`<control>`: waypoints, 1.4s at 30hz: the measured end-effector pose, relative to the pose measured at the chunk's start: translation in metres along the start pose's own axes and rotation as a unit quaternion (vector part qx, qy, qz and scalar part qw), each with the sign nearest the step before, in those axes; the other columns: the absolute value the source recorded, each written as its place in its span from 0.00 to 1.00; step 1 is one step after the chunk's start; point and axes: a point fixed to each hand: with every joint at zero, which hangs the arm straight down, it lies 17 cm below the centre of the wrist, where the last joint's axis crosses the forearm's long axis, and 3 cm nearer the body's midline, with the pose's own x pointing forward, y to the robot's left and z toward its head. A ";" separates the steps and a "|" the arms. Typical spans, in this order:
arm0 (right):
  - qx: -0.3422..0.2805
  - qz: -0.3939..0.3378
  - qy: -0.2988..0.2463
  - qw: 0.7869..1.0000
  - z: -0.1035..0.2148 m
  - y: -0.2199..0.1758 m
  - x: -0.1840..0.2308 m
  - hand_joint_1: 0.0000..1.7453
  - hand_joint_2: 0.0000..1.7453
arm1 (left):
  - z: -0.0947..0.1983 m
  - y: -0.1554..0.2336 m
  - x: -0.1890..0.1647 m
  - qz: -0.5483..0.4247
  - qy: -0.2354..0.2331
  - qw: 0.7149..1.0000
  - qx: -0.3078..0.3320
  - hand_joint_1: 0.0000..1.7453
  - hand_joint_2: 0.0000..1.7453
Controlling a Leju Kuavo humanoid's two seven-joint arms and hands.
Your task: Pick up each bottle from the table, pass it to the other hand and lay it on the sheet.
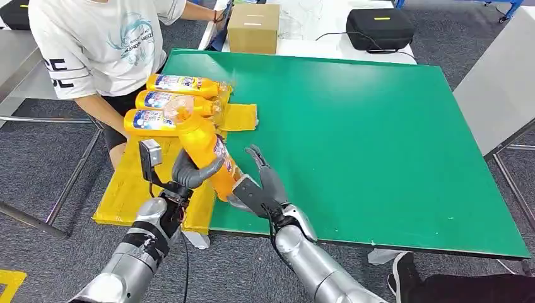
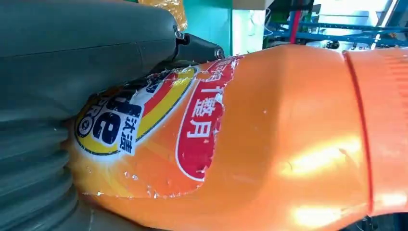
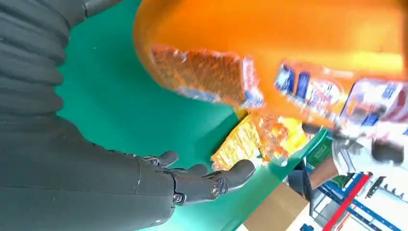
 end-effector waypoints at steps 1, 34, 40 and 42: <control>-0.006 -0.006 -0.002 1.000 0.000 -0.003 0.001 0.00 1.00 | 0.000 0.002 0.001 -0.008 -0.002 1.000 0.004 1.00 1.00; -0.160 -0.083 -0.056 0.982 0.019 -0.110 0.025 0.00 1.00 | 0.048 0.175 -0.058 -0.688 0.201 0.685 -0.132 1.00 1.00; -0.157 -0.086 -0.061 0.982 0.017 -0.111 0.028 0.00 1.00 | 0.063 0.194 -0.067 -0.714 0.243 0.633 -0.176 1.00 1.00; -0.156 -0.085 -0.063 0.982 0.016 -0.111 0.029 0.00 1.00 | 0.066 0.197 -0.069 -0.719 0.252 0.622 -0.179 1.00 1.00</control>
